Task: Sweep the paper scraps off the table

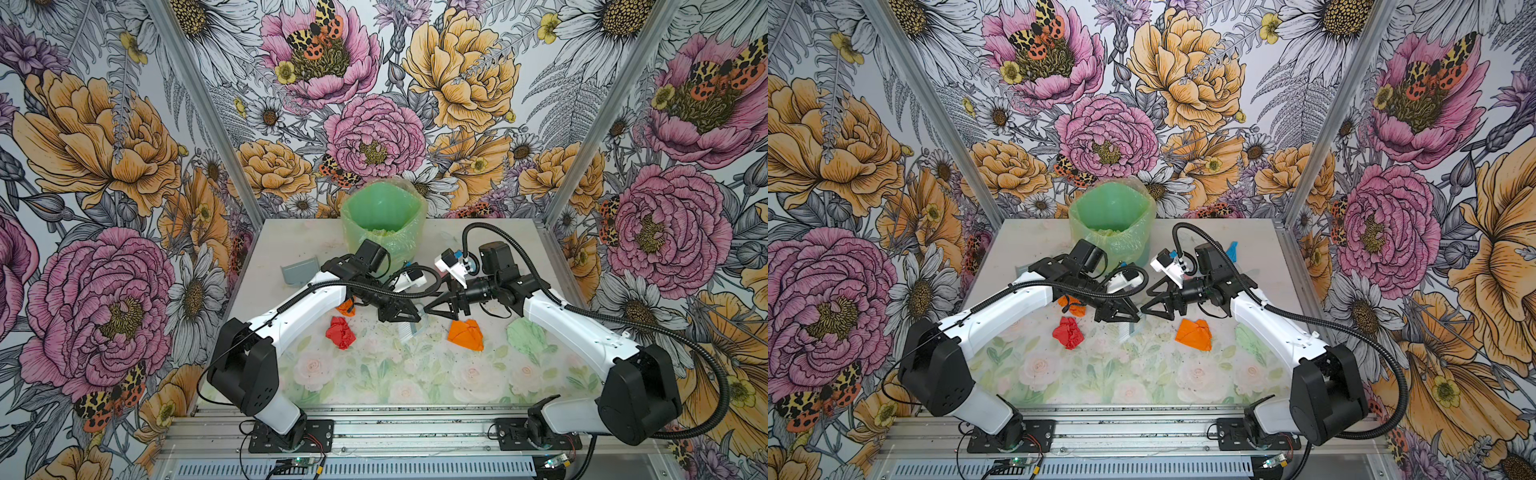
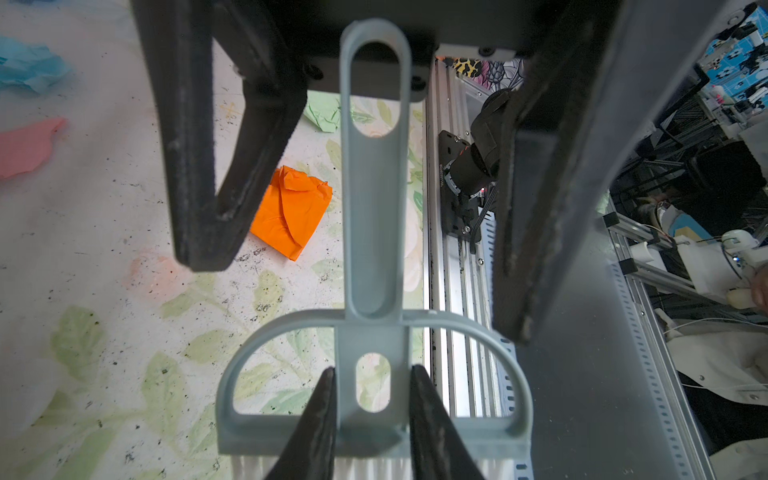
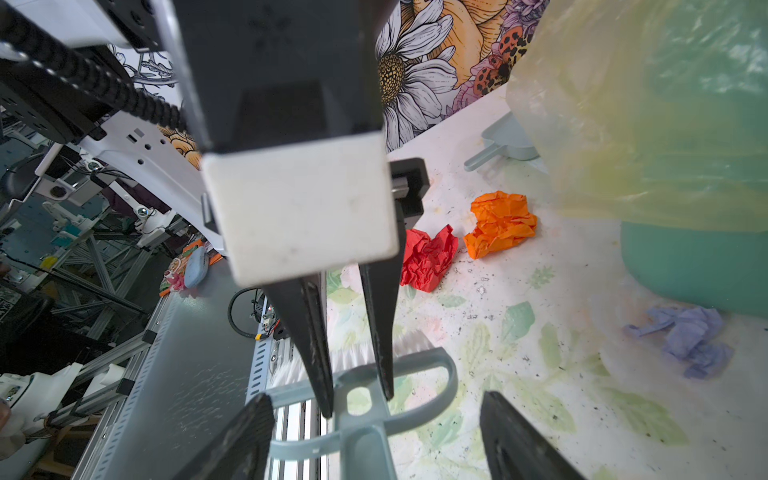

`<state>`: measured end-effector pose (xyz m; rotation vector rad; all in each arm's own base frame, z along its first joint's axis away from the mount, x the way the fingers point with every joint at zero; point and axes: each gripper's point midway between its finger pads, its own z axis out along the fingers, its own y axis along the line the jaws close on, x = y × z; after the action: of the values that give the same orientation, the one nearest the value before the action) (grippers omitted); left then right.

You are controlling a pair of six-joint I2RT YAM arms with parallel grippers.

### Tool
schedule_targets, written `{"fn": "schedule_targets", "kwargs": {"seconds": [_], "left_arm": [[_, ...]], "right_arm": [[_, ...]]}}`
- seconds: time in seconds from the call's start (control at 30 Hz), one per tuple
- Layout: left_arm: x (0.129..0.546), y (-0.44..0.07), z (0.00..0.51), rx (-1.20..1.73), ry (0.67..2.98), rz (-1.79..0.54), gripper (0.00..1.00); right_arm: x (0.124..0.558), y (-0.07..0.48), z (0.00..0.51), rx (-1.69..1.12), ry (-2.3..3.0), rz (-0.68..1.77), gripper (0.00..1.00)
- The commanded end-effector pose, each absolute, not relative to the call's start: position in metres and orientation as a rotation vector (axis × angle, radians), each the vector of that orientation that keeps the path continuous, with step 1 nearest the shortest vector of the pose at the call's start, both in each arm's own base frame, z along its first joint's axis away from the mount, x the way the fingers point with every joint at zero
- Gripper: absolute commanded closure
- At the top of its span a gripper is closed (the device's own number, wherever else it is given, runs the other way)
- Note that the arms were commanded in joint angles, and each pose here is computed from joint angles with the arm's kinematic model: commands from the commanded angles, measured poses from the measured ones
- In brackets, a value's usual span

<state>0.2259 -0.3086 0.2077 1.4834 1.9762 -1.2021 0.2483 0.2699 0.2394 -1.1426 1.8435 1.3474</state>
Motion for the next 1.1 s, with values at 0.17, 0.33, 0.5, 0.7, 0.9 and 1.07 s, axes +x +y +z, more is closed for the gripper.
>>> {"fn": "schedule_targets", "kwargs": {"seconds": [0.17,0.33,0.5,0.7,0.9,1.07], "left_arm": [[0.2300,-0.3114,0.2184,1.487,1.918,-1.264,1.00],[0.2330,-0.3094,0.2179,1.479,1.923,-1.263,1.00],[0.2336,-0.3084,0.2193,1.476,1.920,-1.262,1.00],[0.2352,-0.3081,0.2188,1.472,1.922,-1.259,1.00],[0.2360,-0.3083,0.2188,1.470,1.925,-1.260,1.00],[0.2366,-0.3086,0.2191,1.469,1.923,-1.263,1.00]], "right_arm": [[0.2517,0.2770,0.2435,-1.179,1.810,1.326,0.27],[0.2514,0.2784,0.2426,-1.183,1.812,1.329,0.32],[0.2507,0.2797,0.2411,-1.188,1.814,1.330,0.35],[0.2510,0.2802,0.2418,-1.190,1.812,1.325,0.36],[0.2503,0.2807,0.2434,-1.193,1.806,1.328,0.39],[0.2495,0.2811,0.2441,-1.197,1.801,1.329,0.48]]}}
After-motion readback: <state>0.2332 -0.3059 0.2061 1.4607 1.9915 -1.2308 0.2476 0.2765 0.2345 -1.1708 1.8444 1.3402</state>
